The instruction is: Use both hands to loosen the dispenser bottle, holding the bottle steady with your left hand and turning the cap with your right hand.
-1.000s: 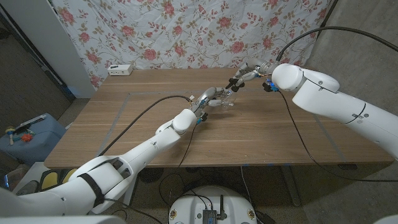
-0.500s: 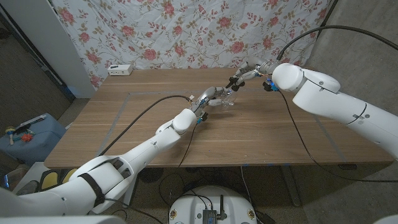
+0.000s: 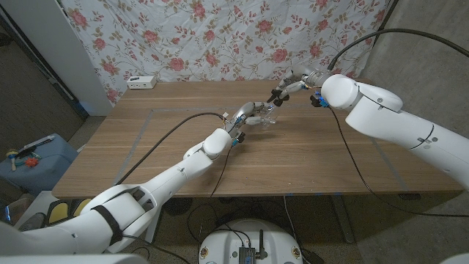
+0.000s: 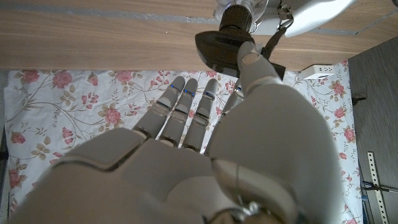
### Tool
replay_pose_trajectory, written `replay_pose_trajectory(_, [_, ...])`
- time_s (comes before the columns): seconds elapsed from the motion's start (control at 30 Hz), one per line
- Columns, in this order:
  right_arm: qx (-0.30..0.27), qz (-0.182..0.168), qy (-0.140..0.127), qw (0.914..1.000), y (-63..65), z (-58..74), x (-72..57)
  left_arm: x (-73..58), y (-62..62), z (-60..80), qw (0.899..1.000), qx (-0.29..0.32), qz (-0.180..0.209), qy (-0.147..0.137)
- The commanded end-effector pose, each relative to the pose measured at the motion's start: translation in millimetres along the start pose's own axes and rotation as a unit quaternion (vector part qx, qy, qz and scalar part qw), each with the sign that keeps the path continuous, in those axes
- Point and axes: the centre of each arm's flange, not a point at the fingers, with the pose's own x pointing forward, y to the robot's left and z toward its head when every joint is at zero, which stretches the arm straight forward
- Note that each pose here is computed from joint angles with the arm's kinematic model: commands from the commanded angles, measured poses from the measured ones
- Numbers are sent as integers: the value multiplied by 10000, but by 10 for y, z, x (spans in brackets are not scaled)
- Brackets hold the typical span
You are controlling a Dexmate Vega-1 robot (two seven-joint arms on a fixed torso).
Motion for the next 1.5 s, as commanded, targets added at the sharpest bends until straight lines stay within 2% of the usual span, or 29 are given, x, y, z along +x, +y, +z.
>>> replay_pose_trajectory(0.03, [-45, -151, -42, 9999, -48, 52, -72, -27, -9, -17, 10000, 2, 2, 22])
replay_pose_trajectory(0.93, [-95, -418, -60, 9991, -131, 106, -139, -1, -17, -43, 10000, -30, -32, 43])
replay_pose_trajectory(1.5, [-10, -361, -5, 9993, -74, 71, -128, -6, -5, -29, 10000, -5, 10, 34])
